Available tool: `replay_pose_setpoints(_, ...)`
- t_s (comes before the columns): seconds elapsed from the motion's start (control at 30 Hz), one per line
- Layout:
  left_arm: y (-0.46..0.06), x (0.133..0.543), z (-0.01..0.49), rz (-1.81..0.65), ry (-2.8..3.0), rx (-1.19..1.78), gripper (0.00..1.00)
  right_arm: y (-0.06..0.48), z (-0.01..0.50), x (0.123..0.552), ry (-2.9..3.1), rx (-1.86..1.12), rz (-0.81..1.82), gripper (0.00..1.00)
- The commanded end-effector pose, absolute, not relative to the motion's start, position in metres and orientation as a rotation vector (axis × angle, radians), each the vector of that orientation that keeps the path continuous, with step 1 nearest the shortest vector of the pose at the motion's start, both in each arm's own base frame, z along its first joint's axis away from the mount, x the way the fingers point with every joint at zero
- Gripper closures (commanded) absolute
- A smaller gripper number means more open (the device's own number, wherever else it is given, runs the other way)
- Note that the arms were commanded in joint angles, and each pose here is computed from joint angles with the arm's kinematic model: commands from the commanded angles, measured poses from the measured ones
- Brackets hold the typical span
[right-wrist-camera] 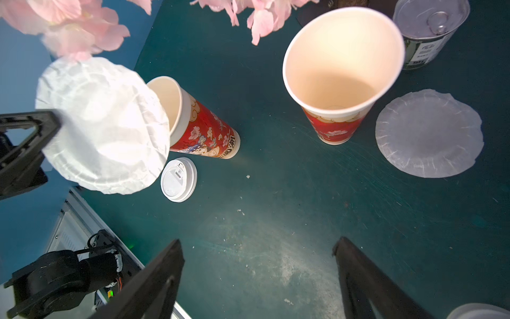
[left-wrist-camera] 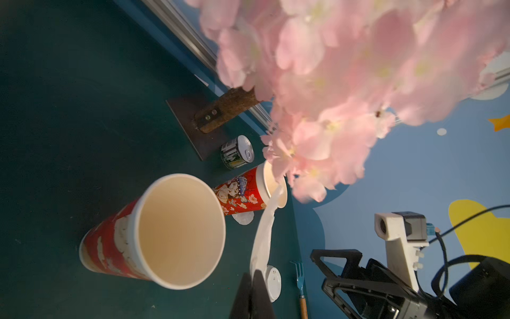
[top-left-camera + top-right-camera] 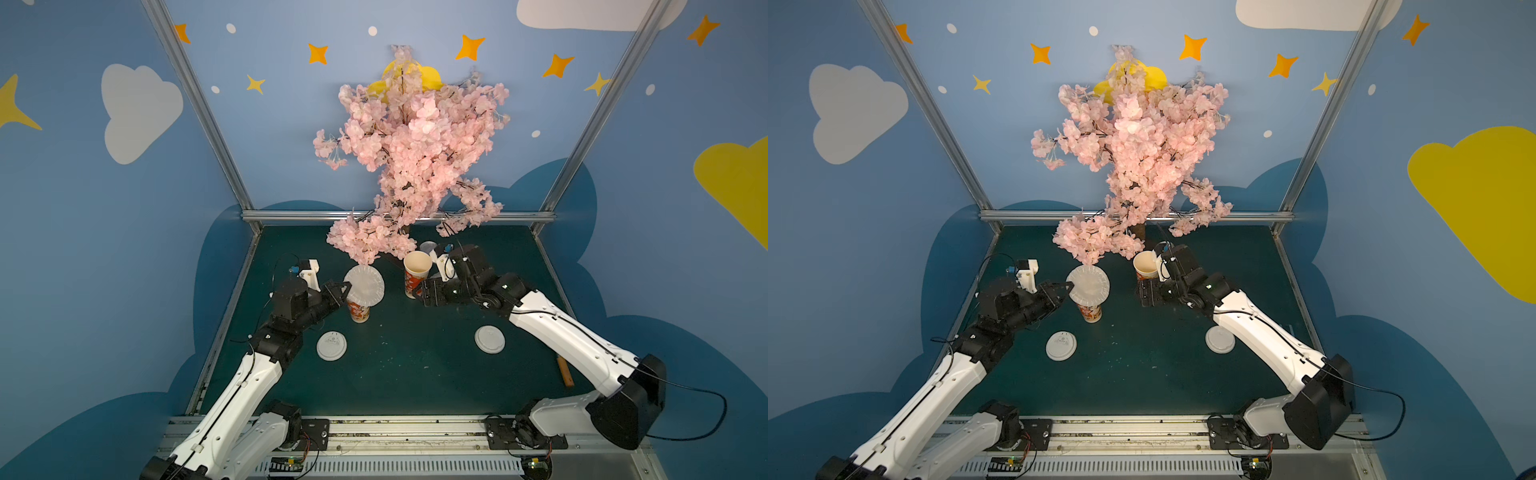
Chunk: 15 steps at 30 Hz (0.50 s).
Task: Put the leak-proof paper on the milk tea cups
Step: Place the leak-proof paper at the cup.
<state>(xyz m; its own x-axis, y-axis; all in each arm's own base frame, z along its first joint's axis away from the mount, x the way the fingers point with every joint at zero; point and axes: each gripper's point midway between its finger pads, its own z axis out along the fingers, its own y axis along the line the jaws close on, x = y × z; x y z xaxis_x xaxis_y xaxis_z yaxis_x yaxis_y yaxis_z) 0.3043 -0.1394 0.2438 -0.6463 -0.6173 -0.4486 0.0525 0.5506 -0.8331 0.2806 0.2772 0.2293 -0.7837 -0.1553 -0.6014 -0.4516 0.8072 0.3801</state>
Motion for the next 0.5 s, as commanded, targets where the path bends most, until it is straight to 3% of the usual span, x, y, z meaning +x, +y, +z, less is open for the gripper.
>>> replay_pose_setpoints(0.0, -0.141, 0.304, 0.252, -1.236, 2.016, -0.457, 0.97, 0.280, 0.234, 0.283, 2.417, -0.465, 0.680, 0.14)
replay_pose_setpoints(0.47, -0.114, 0.330, 0.215, -1.274, 2.049, -0.632, 0.97, 0.288, 0.226, 0.292, 2.406, -0.467, 0.676, 0.13)
